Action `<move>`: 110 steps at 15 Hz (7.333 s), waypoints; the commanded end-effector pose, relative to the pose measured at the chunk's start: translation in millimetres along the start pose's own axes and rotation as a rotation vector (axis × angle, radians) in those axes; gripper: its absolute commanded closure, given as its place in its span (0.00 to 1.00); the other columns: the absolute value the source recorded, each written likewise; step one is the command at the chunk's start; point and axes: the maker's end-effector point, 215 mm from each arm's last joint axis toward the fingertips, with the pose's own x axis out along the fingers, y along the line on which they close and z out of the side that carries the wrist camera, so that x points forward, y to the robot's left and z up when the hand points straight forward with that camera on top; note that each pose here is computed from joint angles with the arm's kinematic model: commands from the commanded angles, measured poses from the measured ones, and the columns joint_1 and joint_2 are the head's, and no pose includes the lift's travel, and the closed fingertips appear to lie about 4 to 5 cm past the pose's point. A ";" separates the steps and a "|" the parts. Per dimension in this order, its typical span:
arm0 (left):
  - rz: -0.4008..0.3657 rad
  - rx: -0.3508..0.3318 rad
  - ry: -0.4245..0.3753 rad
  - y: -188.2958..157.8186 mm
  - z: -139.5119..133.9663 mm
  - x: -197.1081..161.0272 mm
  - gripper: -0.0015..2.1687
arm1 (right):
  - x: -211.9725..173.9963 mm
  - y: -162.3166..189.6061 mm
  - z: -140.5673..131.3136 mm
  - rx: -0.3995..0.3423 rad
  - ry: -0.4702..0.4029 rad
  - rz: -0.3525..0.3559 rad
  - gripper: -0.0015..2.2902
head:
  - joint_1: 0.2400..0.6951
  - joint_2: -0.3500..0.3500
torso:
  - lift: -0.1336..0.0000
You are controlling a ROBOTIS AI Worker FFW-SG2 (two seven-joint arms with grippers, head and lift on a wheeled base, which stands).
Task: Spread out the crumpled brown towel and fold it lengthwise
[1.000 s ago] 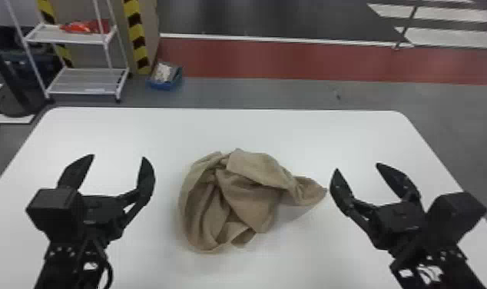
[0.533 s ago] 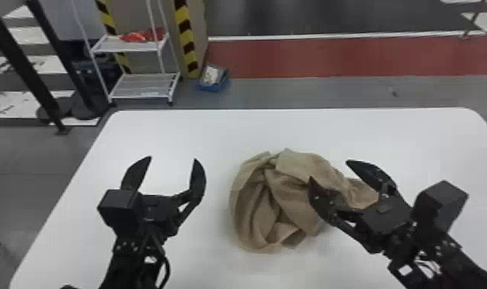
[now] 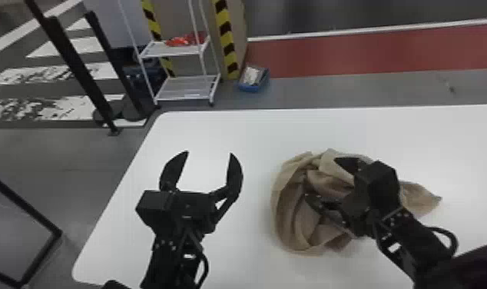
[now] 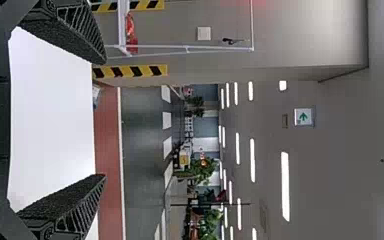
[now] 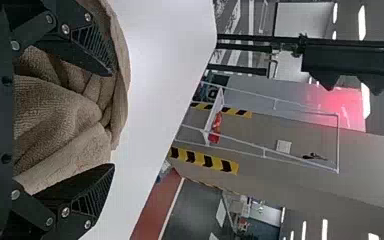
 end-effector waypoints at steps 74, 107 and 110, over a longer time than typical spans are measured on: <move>-0.248 0.017 0.382 -138.3 -115.6 -105.1 0.83 | -146.0 -211.5 -108.0 0.226 -0.103 -0.439 0.67 | 1.00 0.13 | 0.07; -0.205 0.116 0.298 -50.9 -56.4 0.7 0.09 | -214.1 -366.6 -124.7 0.260 0.022 -0.621 0.67 | 1.00 0.05 | 0.07; -0.213 0.093 0.268 -39.4 -54.1 -20.8 0.09 | -214.4 -370.2 -130.7 0.265 0.029 -0.626 0.67 | 1.00 0.06 | 0.07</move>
